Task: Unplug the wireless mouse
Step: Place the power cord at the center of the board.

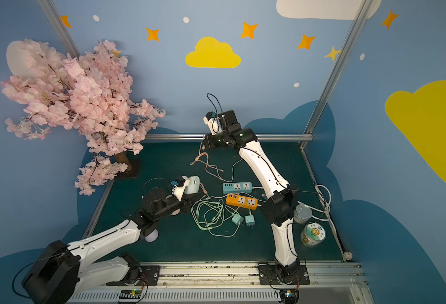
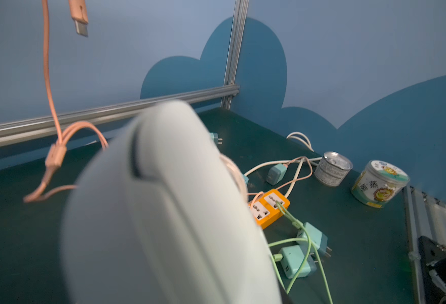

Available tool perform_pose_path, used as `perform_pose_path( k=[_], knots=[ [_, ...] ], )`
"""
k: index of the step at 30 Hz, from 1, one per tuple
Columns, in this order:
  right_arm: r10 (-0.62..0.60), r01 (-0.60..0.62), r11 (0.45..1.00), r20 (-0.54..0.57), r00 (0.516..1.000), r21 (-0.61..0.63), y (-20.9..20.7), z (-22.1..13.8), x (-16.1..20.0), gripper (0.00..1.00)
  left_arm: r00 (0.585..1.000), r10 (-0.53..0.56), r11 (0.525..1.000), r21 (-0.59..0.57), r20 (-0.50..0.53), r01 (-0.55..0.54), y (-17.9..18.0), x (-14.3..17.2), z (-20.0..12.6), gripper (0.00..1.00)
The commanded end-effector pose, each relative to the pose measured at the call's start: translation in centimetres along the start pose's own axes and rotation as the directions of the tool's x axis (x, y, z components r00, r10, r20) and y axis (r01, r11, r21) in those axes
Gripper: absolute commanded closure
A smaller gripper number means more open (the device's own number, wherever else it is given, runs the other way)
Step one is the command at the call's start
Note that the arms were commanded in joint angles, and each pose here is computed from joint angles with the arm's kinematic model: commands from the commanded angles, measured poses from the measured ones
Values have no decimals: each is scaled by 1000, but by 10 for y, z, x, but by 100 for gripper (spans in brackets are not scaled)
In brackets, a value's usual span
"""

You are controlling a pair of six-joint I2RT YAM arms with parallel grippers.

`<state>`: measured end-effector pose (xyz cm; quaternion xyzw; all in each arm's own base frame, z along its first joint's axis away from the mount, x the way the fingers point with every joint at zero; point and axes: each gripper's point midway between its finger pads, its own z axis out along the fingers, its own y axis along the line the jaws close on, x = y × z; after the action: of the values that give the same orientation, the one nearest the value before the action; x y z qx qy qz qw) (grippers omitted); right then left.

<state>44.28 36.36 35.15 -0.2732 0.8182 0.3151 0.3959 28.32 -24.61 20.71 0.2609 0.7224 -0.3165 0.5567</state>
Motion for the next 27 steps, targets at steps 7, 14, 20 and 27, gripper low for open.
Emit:
perform_pose_path(
  k=[7,14,20,27],
  knots=[
    [40,-39,999,-23,999,36,-26,29,15,100,999,-34,997,-70,28,36,6,-9,-24,94],
    [136,-129,991,-209,969,44,-56,78,109,100,998,-34,995,-96,49,39,12,-16,-34,96],
    [233,-211,972,-285,930,105,-89,82,156,100,996,-59,989,-132,67,68,20,-17,-40,95],
    [316,-263,940,-264,911,218,-131,63,168,37,989,-134,974,-177,59,142,39,-19,-33,91]
  ],
)
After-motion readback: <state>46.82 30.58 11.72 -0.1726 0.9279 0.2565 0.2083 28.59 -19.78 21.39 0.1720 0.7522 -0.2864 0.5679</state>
